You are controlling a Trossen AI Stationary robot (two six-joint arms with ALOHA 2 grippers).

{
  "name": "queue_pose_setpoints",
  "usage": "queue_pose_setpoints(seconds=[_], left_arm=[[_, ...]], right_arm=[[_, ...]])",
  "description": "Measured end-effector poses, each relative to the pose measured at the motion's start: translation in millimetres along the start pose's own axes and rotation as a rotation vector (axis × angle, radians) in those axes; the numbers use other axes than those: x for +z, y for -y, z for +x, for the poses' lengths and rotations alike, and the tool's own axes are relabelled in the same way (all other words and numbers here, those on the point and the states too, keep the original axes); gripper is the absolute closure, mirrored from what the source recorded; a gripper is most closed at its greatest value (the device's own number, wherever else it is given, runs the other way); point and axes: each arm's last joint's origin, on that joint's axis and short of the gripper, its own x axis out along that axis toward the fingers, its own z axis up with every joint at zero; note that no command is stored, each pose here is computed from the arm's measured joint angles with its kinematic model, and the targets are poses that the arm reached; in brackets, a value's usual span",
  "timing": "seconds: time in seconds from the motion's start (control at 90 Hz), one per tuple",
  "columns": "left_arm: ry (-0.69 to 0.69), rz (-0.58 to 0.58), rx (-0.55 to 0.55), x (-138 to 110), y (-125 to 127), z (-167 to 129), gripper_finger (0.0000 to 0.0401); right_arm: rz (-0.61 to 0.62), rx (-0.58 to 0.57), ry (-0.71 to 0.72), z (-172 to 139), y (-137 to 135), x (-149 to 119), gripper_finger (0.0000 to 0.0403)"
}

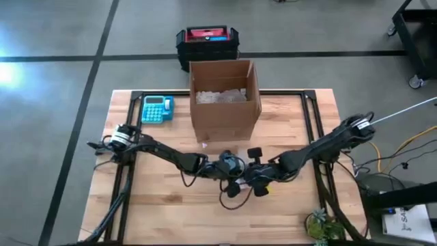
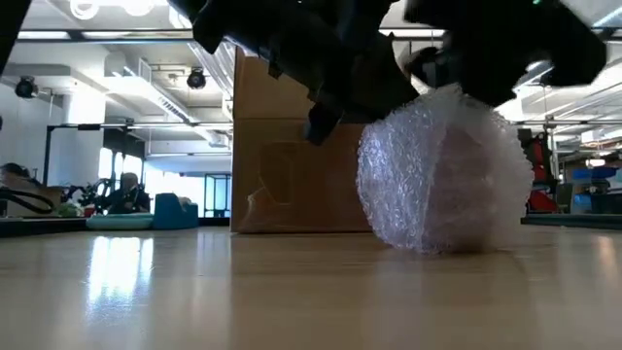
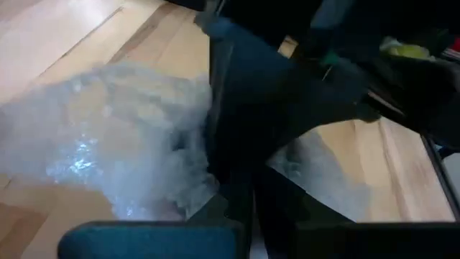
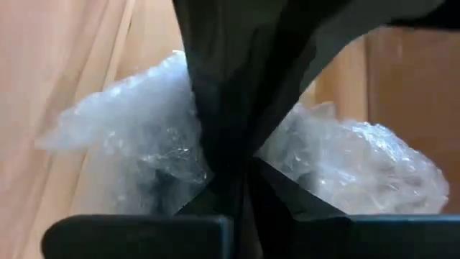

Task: Wrap mug
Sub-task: Wrap the purple mug with bubble wrap

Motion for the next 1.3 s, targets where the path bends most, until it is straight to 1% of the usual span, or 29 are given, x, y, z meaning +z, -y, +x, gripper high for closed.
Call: queue_pose_setpoints(seconds=[0.167,0.244,0.333,0.411,0.478,0.556,0.622,0.667,0.8,1.022,1.122,1.3], left_arm=[[0.055,-0.002,-0.049,28.3,9.8,-35.6,0.04],[0.04,0.003,-0.045,29.8,11.2,-43.1,0.04],[-0.001,-0.028,-0.031,24.9,10.5,-46.8,0.04],[-0.031,-0.072,-0.034,14.8,10.7,-39.6,0.04],[-0.069,-0.075,-0.021,1.4,10.4,-29.1,0.04],[-0.03,-0.07,-0.053,-3.4,14.6,-19.3,0.04],[0.018,-0.061,-0.116,-1.2,18.7,-12.9,0.04],[0.029,-0.05,-0.136,-2.4,20.0,-7.6,0.04],[0.022,-0.054,-0.105,-9.5,10.9,7.1,0.04],[0.015,-0.1,-0.087,-14.6,4.5,17.0,0.0401],[0.018,-0.102,-0.081,-14.1,3.7,16.6,0.04],[0.032,-0.091,-0.068,-12.1,2.7,15.2,0.04]], right_arm=[[-0.016,0.023,-0.029,8.8,-4.5,-0.3,0.039],[-0.021,0.034,-0.009,7.6,-4.3,2.2,0.039],[-0.027,0.038,0.017,4.1,-3.6,6.4,0.039],[-0.027,0.039,0.028,2.3,-3.3,9.6,0.039],[-0.03,0.04,0.034,1.7,-3.2,11.0,0.039],[-0.032,0.042,0.039,1.7,-3.2,11.5,0.039],[-0.03,0.042,0.044,1.7,-3.0,12.1,0.039],[-0.026,0.041,0.045,1.8,-2.7,12.2,0.039],[-0.025,0.034,0.046,1.9,-2.4,12.3,0.039],[-0.023,0.032,0.048,-0.5,-2.0,13.6,0.0389],[-0.028,0.035,0.048,-11.2,-1.9,20.3,0.0389],[-0.04,0.025,0.05,-48.2,9.2,33.4,0.0389]])
